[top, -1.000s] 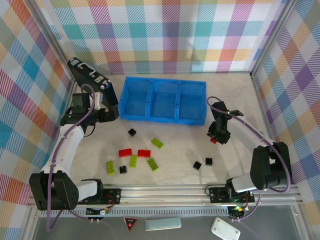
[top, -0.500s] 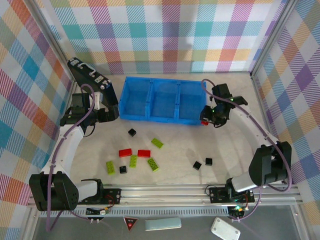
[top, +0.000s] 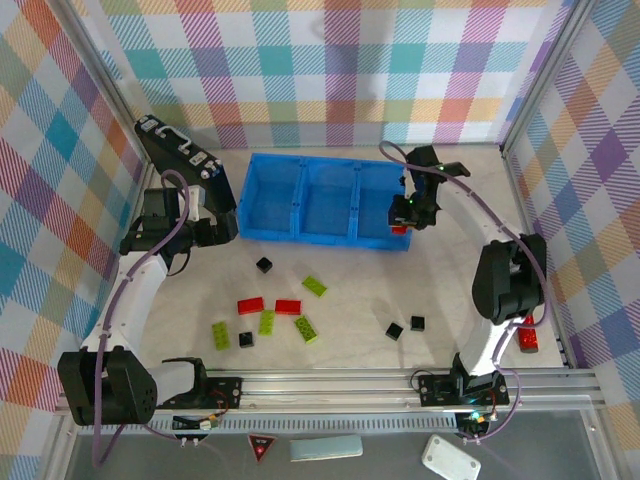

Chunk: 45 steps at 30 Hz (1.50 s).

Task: Sort the legos into containers by color
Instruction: Place the lego in the container.

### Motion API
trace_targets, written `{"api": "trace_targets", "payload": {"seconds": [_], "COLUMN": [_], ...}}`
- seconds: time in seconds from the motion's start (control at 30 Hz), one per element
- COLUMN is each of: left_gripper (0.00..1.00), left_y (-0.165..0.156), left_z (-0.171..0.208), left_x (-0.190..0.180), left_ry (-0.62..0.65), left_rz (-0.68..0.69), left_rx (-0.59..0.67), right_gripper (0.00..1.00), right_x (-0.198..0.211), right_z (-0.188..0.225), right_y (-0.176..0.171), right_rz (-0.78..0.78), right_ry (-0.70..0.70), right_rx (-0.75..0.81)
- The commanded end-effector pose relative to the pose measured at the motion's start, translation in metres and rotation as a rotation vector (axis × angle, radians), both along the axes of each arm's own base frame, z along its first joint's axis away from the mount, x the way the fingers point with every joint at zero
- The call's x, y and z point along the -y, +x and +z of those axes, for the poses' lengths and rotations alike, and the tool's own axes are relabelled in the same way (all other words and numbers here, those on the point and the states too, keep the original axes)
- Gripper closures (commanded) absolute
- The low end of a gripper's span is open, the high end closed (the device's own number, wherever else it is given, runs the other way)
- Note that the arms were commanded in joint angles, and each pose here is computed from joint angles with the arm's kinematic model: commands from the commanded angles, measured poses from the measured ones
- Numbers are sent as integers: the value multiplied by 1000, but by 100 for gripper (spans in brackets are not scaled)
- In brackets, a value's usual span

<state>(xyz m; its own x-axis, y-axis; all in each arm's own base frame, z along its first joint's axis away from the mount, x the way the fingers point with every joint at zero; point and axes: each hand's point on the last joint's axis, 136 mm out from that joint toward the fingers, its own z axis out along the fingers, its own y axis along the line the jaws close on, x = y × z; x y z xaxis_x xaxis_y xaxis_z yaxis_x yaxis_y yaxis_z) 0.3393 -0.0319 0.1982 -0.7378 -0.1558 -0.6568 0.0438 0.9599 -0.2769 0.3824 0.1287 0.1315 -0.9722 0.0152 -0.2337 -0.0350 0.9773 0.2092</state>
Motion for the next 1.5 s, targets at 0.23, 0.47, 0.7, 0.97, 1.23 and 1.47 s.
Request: {"api": "trace_targets", "payload": {"seconds": [0.23,0.47,0.7,0.97,1.23,1.47], "left_gripper": [1,0,0,0,0,0], "left_y": [0,-1,-1,-2,-3,-3], "left_z": [0,-1,-1,-2,-1,-2], "left_x": [-6,-7,-8,-8,-8,-9], "left_ry": [21,27,34,35,38,37], "left_rz": [14,14,17,16,16,17], "left_rx": [6,0,0,-4,-2,-3], "right_gripper": [65,65,65,65,65,64], "right_x": [20,28,38,10,-2,-11], "right_z": [-4,-10,-13,-4,-18,-37], "right_y": [14,30,46,64,84,101], "right_rz": [51,62,73,80,106,143], "right_ry": [-172,-247,-330,-194,-167,-154], "right_rx": [1,7,10,29,14,-9]}}
